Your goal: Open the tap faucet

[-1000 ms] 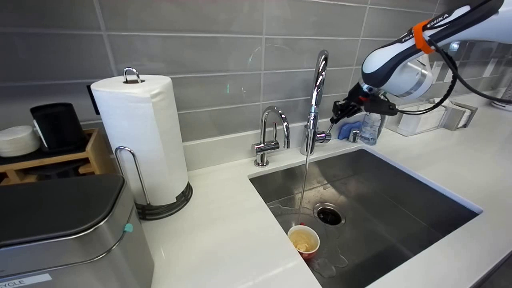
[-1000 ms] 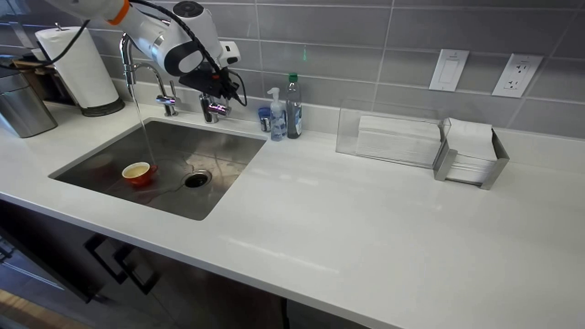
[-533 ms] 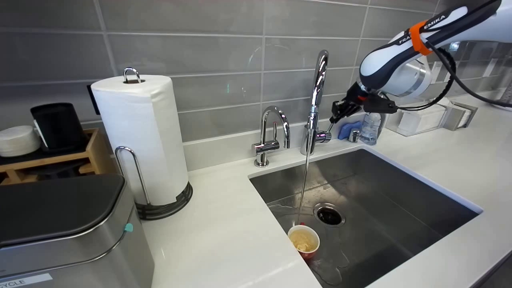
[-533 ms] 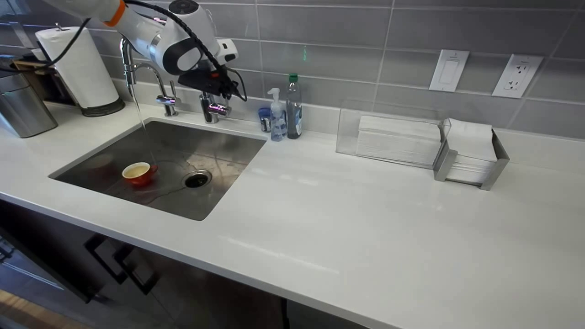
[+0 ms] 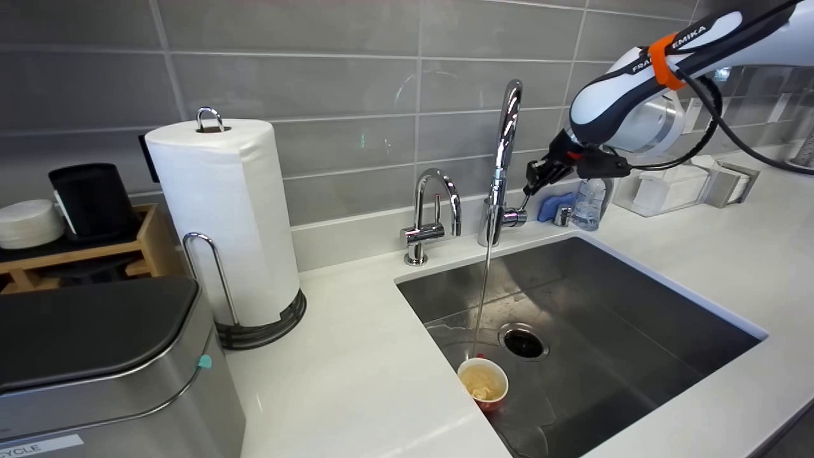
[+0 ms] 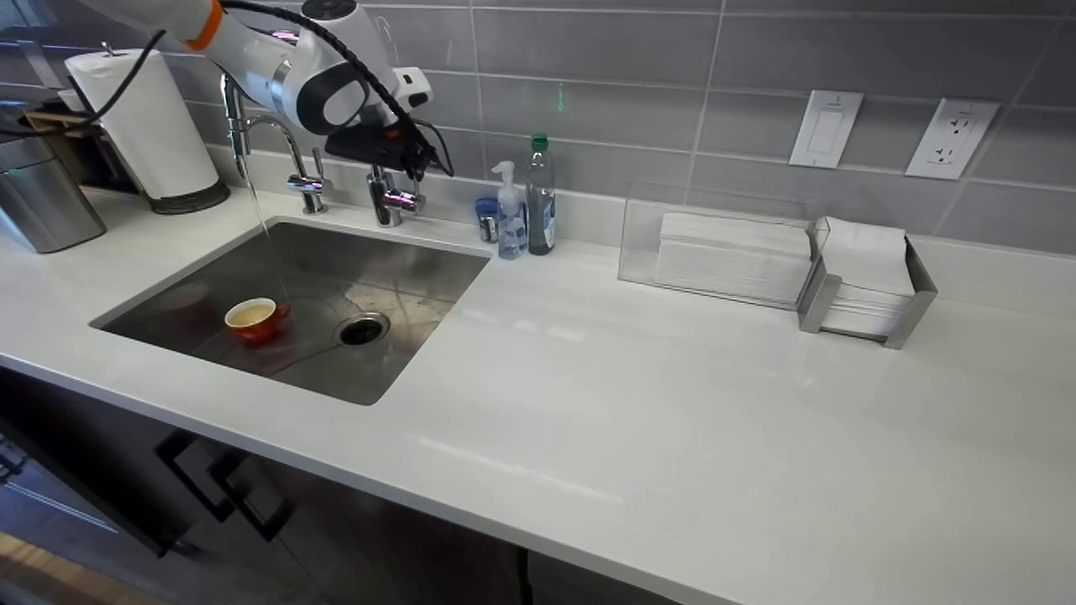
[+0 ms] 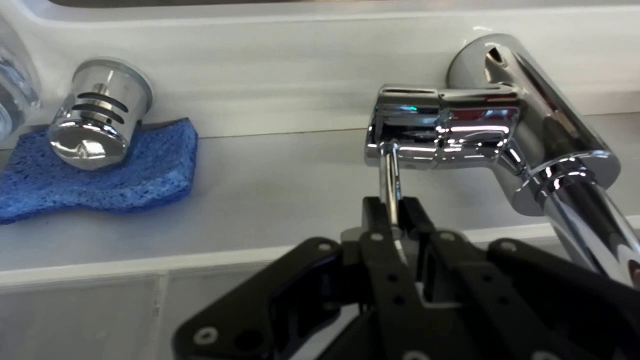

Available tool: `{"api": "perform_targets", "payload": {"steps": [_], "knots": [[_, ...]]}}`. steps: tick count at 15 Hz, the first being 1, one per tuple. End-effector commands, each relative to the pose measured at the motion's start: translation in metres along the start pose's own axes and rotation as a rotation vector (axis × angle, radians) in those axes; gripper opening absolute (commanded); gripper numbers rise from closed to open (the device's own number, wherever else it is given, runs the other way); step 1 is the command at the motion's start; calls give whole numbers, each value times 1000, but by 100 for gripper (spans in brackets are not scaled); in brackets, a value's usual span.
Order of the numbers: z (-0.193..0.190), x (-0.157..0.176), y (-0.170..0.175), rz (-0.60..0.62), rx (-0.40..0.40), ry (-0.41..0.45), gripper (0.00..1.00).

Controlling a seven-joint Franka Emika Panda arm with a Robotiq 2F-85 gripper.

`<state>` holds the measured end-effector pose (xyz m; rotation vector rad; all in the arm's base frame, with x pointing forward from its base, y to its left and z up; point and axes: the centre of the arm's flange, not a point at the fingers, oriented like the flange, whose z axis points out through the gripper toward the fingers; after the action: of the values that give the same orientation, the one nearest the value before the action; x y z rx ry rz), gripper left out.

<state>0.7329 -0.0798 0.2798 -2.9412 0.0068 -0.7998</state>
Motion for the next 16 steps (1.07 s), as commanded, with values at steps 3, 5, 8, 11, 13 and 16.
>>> {"api": "perform_targets", "payload": {"steps": [3, 5, 8, 11, 13, 16], "knots": [[-8, -1, 18, -98, -69, -20, 3], [-9, 3, 9, -126, -68, -19, 3], [-10, 7, -1, -155, -50, -10, 3], [-10, 8, -8, -187, -40, -13, 3], [-10, 8, -15, -225, -33, -15, 3], [-13, 11, -29, -293, -21, -12, 3]]}}
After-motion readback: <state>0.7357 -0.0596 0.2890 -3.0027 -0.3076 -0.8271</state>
